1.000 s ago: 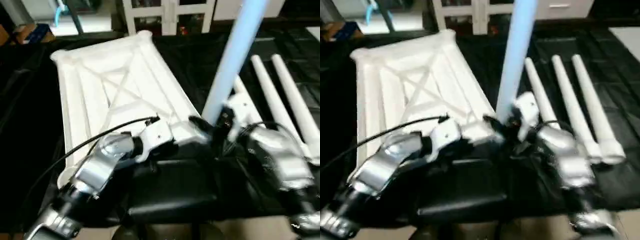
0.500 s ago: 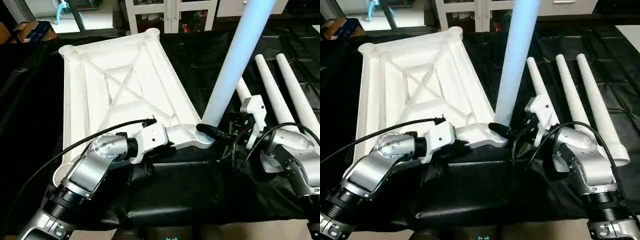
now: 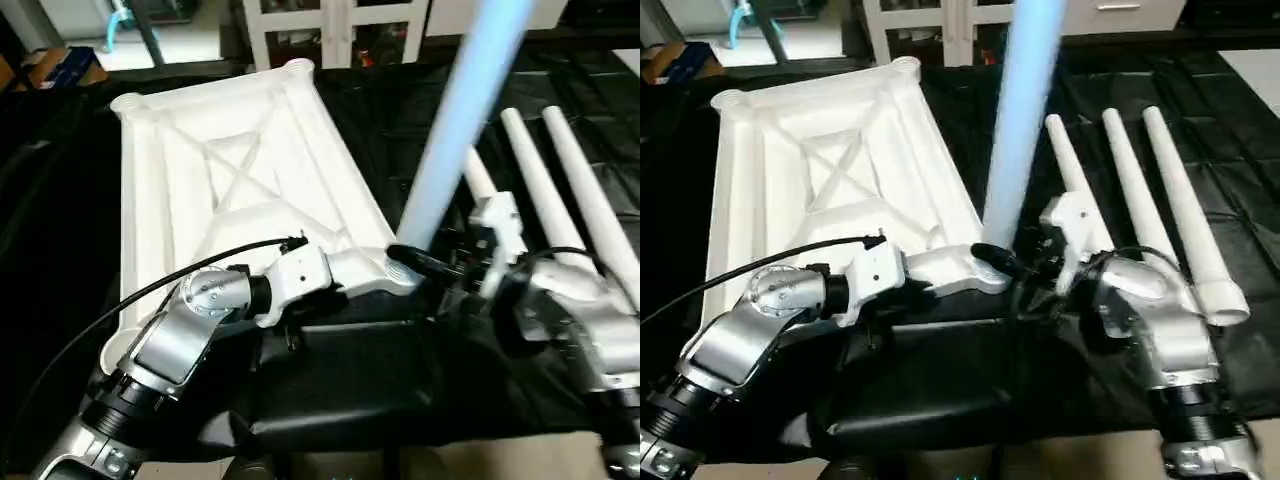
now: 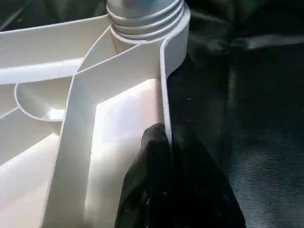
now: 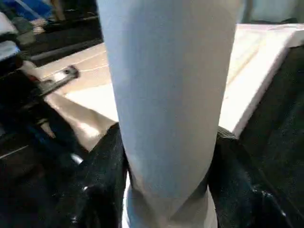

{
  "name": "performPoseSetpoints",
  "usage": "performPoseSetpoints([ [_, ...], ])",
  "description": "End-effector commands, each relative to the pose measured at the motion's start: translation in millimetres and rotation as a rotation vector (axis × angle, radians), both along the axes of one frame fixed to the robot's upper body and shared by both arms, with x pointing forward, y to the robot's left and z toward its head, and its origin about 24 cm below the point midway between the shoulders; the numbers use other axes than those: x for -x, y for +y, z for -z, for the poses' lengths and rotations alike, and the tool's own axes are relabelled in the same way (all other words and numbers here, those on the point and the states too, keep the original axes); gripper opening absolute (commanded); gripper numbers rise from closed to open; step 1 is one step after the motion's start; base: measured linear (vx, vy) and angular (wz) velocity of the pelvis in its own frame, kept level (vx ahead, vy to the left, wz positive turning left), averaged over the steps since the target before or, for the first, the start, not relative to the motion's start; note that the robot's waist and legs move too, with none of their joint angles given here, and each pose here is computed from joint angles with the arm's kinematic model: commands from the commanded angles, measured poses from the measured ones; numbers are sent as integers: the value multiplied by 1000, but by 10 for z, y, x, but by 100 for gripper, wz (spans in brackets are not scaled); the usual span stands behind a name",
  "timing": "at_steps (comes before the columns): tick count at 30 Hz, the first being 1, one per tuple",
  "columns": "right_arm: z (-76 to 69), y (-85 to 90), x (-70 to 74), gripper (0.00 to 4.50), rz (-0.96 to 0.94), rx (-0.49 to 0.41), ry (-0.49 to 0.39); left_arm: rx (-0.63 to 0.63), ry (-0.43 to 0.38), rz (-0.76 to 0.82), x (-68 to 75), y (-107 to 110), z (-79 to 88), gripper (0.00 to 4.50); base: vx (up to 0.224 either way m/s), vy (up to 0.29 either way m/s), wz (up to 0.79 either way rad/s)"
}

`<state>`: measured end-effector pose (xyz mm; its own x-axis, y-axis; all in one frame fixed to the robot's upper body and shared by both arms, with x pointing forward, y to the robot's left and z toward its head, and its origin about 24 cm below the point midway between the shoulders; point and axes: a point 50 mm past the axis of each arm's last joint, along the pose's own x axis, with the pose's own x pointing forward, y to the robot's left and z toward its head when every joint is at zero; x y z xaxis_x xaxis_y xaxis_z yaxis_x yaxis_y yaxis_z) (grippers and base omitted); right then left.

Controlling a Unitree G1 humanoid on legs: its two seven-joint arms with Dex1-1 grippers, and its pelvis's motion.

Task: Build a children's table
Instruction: Rotate leg to tighten

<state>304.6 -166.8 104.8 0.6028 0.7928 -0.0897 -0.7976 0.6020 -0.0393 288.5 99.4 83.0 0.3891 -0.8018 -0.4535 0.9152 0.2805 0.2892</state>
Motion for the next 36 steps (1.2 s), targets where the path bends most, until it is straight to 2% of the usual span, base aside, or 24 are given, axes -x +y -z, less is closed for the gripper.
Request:
performPoseSetpoints([
  [1, 166, -130, -113, 196, 213, 69, 68, -68, 121, 55, 157, -73, 277, 0, 0, 0, 0],
  [4, 373, 33, -254, 193, 430, 71, 159, -66, 124, -12, 113, -274, 302, 0, 0, 0, 0],
  [5, 373, 33, -254, 193, 430, 71, 159, -66, 124, -12, 113, -274, 302, 0, 0, 0, 0],
  [6, 450, 93, -324, 193, 540, 82, 185, -55, 121, -54, 78, -393, 303, 0, -54, 12, -12],
  [7, 537, 220, -448, 193, 721, 56, 218, -15, 119, -142, 4, -645, 272, 0, -54, 12, -12],
  [8, 554, 277, -492, 192, 783, 27, 229, 5, 121, -167, -15, -753, 250, 0, -71, 13, -9],
  [10, 563, 346, -537, 191, 833, -10, 242, 24, 121, -175, -25, -865, 222, 0, -79, 24, -11],
  [12, 516, 513, -608, 191, 777, -56, 239, 30, 106, -135, -20, -947, 181, 0, -53, 39, -19],
  [14, 504, 544, -615, 191, 740, -64, 240, 28, 101, -132, -27, -922, 178, 0, -23, 20, -11],
  [16, 416, 492, -607, 191, 642, -69, 182, -2, 89, -136, -59, -697, 213, 0, -54, 1, -1],
  [17, 416, 492, -607, 191, 642, -69, 182, -2, 89, -136, -59, -697, 213, 0, 0, 0, 0],
  [19, 311, 377, -583, 191, 572, -64, 90, -23, 76, -146, -84, -492, 243, 0, -16, -59, 4],
  [21, 186, 197, -508, 247, 486, -78, 12, -29, 62, -108, -66, -282, 253, 0, 0, 0, 0],
  [22, 134, 113, -474, 247, 447, -87, -25, -29, 47, -77, -46, -197, 249, 0, 0, 0, 0],
  [25, -9, -54, -300, 270, 276, -88, -66, -32, 93, -4, 52, -36, 254, 0, 0, 0, 0],
  [26, -58, -138, -217, 296, 207, -65, -77, -43, 99, 8, 70, 20, 262, 0, 0, 0, 0],
  [30, -144, -314, -42, 329, 84, 1, -74, -44, 113, 35, 92, 80, 262, 0, 0, 0, 0],
  [32, -154, -332, -26, 350, 75, 12, -77, -40, 114, 41, 95, 79, 259, 0, 55, 15, 9],
  [36, -235, -384, 40, 350, 37, 37, -112, -39, 113, 81, 106, 69, 261, 0, 67, 9, 6],
])
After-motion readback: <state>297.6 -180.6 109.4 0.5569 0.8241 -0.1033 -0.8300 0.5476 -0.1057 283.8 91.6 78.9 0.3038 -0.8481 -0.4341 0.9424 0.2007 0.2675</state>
